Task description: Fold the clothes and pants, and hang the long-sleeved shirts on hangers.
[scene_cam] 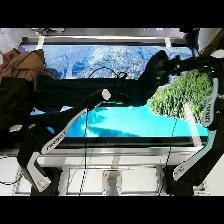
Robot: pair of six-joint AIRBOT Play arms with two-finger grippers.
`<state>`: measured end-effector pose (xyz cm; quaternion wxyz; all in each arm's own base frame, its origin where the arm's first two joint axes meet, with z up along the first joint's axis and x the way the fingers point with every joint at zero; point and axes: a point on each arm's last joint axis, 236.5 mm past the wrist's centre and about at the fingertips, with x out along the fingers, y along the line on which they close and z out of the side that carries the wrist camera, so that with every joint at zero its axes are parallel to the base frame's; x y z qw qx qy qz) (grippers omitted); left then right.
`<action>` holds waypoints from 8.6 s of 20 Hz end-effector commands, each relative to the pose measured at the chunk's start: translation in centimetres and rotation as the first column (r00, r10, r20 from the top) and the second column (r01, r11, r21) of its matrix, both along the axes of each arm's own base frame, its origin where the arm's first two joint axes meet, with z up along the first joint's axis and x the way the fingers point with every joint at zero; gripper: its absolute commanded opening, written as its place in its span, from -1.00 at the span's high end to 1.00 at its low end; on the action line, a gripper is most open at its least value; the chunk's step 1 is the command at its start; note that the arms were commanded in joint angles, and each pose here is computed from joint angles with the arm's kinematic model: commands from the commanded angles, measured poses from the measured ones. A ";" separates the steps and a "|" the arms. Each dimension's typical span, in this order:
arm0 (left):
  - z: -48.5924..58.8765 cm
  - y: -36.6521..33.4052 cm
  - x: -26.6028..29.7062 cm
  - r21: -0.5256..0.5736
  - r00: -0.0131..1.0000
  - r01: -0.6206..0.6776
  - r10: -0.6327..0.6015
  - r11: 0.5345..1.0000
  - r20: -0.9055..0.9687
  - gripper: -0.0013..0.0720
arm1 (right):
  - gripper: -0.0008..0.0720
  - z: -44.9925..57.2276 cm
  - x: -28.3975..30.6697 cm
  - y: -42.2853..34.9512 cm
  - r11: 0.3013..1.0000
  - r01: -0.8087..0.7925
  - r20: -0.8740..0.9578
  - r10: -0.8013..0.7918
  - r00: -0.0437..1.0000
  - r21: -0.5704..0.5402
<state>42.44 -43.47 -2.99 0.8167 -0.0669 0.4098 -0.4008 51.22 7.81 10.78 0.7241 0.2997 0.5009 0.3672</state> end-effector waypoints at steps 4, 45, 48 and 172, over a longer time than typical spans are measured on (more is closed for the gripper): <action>10.2 11.4 6.7 -0.088 0.982 -0.170 0.176 0.981 0.065 0.92 | 0.81 -2.3 0.5 14.5 0.981 -0.058 0.052 0.069 0.996 -0.183; 16.1 28.2 5.8 0.003 0.965 -0.260 0.259 0.966 0.031 0.92 | -0.88 -19.5 0.3 11.4 1.000 0.025 -0.303 -0.023 0.953 0.002; 15.9 28.0 5.3 0.009 0.970 -0.243 0.243 0.970 0.014 0.92 | 0.33 -17.4 -1.2 14.0 0.995 -0.096 -0.264 0.102 0.959 0.036; 13.0 37.6 -2.8 0.370 0.895 -0.374 0.436 0.850 -0.097 0.92 | 0.78 6.3 -22.3 -21.3 0.537 0.832 0.170 -0.815 0.554 -0.140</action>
